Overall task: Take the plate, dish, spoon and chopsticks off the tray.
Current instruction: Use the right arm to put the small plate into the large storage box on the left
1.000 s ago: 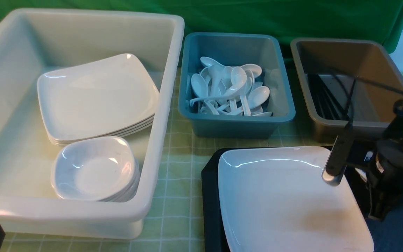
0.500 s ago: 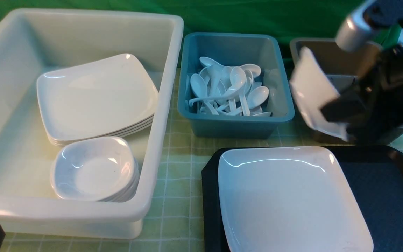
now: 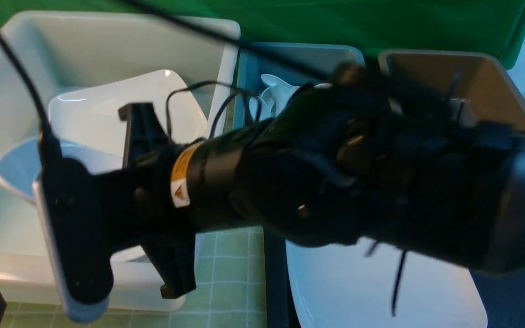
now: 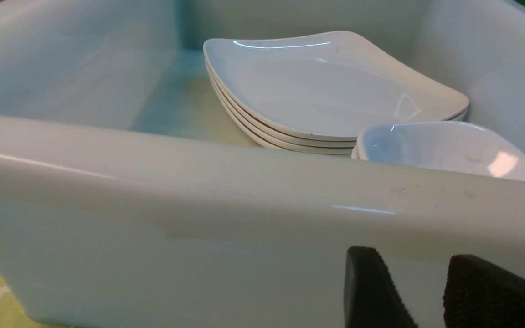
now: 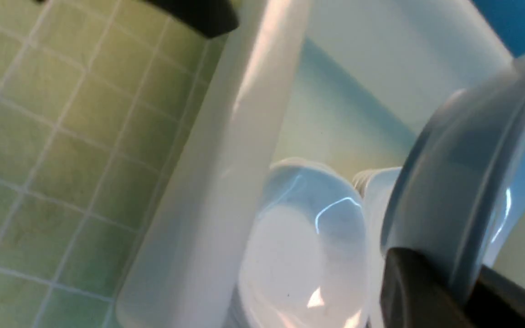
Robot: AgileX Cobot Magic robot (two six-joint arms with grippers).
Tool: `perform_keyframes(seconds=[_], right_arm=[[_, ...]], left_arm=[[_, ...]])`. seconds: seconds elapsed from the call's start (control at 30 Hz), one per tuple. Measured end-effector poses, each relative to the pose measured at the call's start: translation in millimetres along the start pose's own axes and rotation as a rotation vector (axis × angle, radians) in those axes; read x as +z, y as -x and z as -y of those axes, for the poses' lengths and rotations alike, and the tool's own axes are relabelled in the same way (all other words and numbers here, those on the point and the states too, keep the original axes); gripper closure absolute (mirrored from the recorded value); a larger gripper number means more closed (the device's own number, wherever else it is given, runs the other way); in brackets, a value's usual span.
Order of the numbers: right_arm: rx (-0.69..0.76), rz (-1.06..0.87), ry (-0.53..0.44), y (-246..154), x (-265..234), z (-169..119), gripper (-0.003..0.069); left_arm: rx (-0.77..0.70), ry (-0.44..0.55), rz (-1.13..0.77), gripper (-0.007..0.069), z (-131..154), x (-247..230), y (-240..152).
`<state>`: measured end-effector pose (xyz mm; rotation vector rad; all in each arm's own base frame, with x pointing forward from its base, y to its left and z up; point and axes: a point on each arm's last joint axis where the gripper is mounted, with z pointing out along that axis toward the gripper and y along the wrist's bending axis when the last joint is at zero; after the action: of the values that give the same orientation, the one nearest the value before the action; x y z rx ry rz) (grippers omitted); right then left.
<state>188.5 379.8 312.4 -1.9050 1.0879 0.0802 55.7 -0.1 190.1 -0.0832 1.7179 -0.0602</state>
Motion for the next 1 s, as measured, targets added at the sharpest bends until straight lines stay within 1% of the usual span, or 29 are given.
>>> perform_keyframes(seconds=[0.03,0.13,0.17,0.2,0.4,0.53,0.63,0.7,0.77,0.83,0.9,1.0], right_arm=[[-0.035,-0.024,0.012,-5.0,12.6,-4.4,0.0624],[-0.084,-0.059,0.028,-14.3,30.3,-10.7,0.0624],[-0.089,-0.061,0.029,-14.7,31.1,-11.0,0.0624],[-0.132,-0.082,0.031,-19.0,38.7,-13.7,0.0622],[-0.253,-0.140,0.041,-30.2,55.7,-19.7,0.0606],[-0.314,-0.164,0.038,-33.2,59.4,-19.4,0.0552],[-0.340,-0.169,0.029,-33.5,59.7,-18.3,0.0476],[-0.347,-0.164,0.019,-32.8,59.7,-17.3,0.0401],[-0.354,-0.160,0.011,-32.1,59.6,-16.2,0.0354],[-0.357,-0.157,0.003,-30.8,58.7,-14.2,0.0326],[-0.358,-0.159,0.003,-30.4,57.7,-13.3,0.0316],[-0.350,-0.148,-0.025,-25.4,51.7,-5.8,0.0307]], left_arm=[[0.000,0.000,0.000,0.0396,0.0,0.0,0.0],[0.000,0.000,0.000,0.0396,0.0,0.0,0.0],[0.000,0.000,0.000,0.0396,0.0,0.0,0.0],[0.000,0.000,0.000,0.0396,0.0,0.0,0.0],[0.000,0.000,0.000,0.0396,0.0,0.0,0.0],[0.000,0.000,0.000,0.0396,0.0,0.0,0.0],[0.000,0.000,0.000,0.0396,0.0,0.0,0.0],[0.000,0.000,0.000,0.0396,0.0,0.0,0.0],[0.000,0.000,0.000,0.0396,0.0,0.0,0.0],[0.000,0.000,0.000,0.0396,0.0,0.0,0.0],[0.000,0.000,0.000,0.0396,0.0,0.0,0.0],[0.000,0.000,0.000,0.0396,0.0,0.0,0.0]])
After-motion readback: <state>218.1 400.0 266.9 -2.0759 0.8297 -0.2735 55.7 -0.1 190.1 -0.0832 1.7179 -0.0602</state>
